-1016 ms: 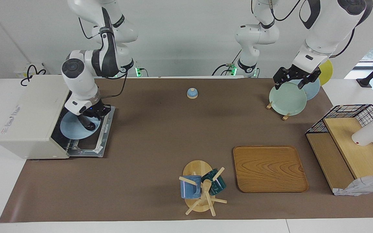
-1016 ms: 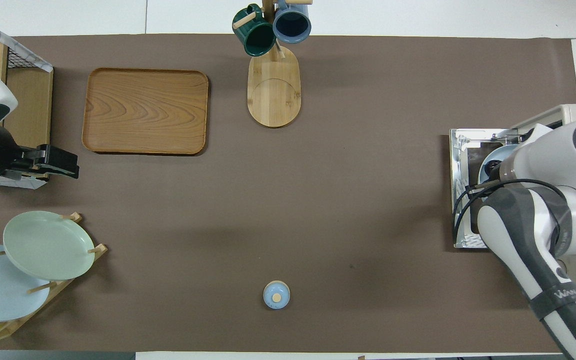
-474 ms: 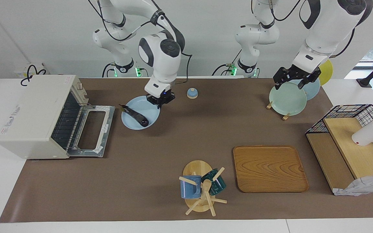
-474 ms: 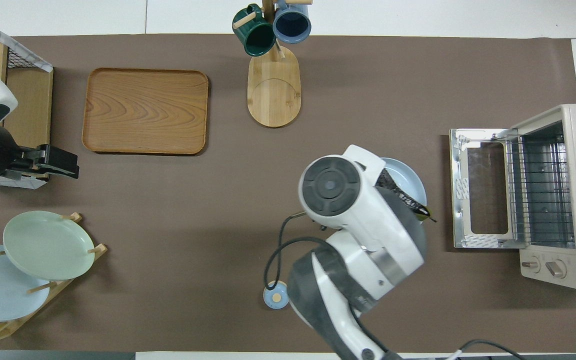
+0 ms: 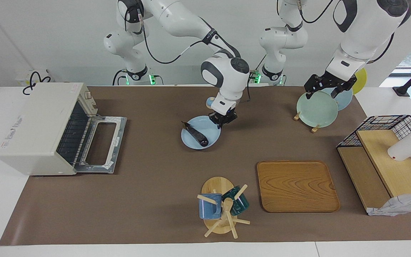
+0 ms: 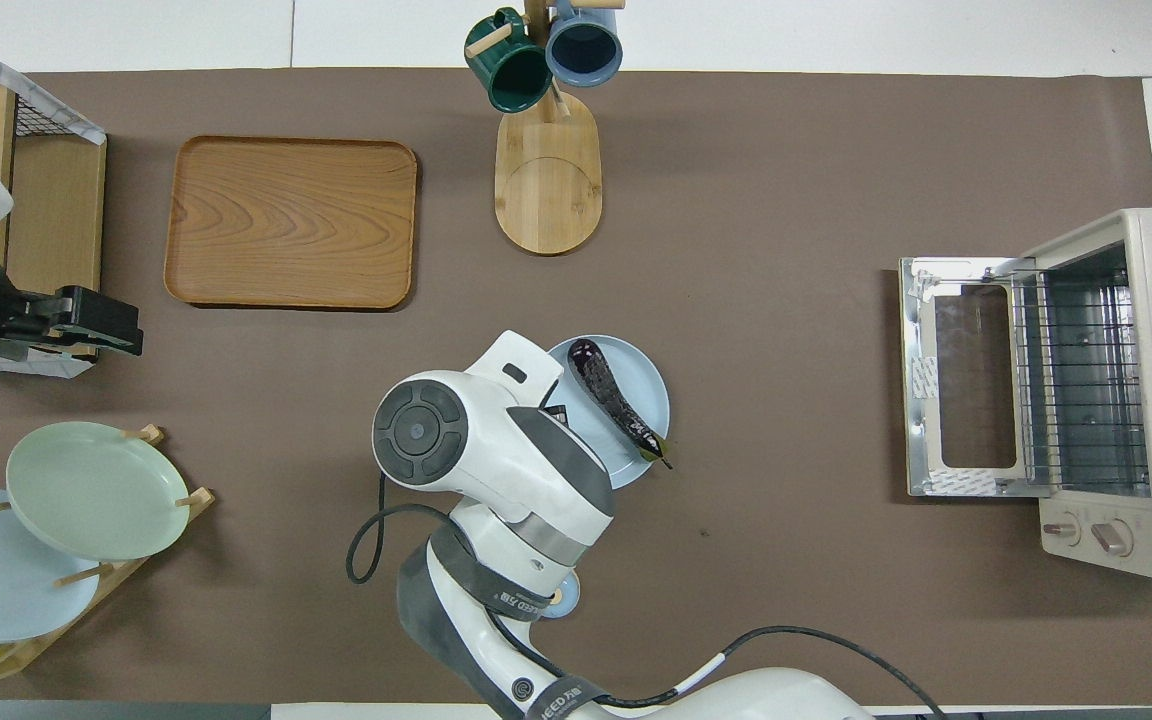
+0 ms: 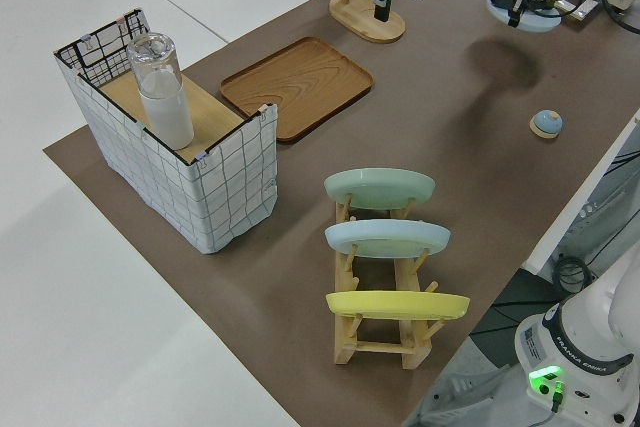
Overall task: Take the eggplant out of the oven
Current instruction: 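Pull the plate out and lower it onto the table center with the right gripper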
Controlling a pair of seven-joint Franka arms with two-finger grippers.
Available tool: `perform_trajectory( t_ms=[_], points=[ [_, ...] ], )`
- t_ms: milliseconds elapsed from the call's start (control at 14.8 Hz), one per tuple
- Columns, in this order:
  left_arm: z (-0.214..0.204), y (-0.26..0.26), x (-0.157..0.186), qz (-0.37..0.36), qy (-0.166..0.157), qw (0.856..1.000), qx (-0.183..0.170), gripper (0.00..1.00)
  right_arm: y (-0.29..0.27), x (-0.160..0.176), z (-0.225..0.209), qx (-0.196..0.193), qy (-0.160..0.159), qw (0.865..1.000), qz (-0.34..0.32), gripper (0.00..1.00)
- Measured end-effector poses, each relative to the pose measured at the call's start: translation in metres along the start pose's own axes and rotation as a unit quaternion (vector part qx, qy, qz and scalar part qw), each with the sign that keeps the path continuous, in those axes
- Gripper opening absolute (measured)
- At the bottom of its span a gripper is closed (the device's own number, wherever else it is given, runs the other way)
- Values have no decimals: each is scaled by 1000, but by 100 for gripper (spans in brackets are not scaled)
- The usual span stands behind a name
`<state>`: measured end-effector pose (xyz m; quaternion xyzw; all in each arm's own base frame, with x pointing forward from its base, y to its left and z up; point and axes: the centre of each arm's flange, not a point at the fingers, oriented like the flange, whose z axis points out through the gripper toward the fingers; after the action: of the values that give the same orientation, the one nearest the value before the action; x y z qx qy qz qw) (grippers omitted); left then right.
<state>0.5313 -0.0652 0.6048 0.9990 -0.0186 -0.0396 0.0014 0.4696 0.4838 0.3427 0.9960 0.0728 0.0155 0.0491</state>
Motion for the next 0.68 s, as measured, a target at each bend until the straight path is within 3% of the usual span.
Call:
perform_trajectory(
  t_ms=[339,474,542,677],
  points=[
    [0,-1,0,-1,0,1000,0,100,0,-1,11,29,-3,999,16,7],
    [0,-3,0,-4,0,1000,0,100,-1,2,-2,35,0,999,18,21],
    [0,-5,0,-6,0,1000,0,100,4,5,-12,31,-4,999,23,34],
    [0,-5,0,-6,0,1000,0,100,45,26,-42,24,-11,998,55,39]
  ],
)
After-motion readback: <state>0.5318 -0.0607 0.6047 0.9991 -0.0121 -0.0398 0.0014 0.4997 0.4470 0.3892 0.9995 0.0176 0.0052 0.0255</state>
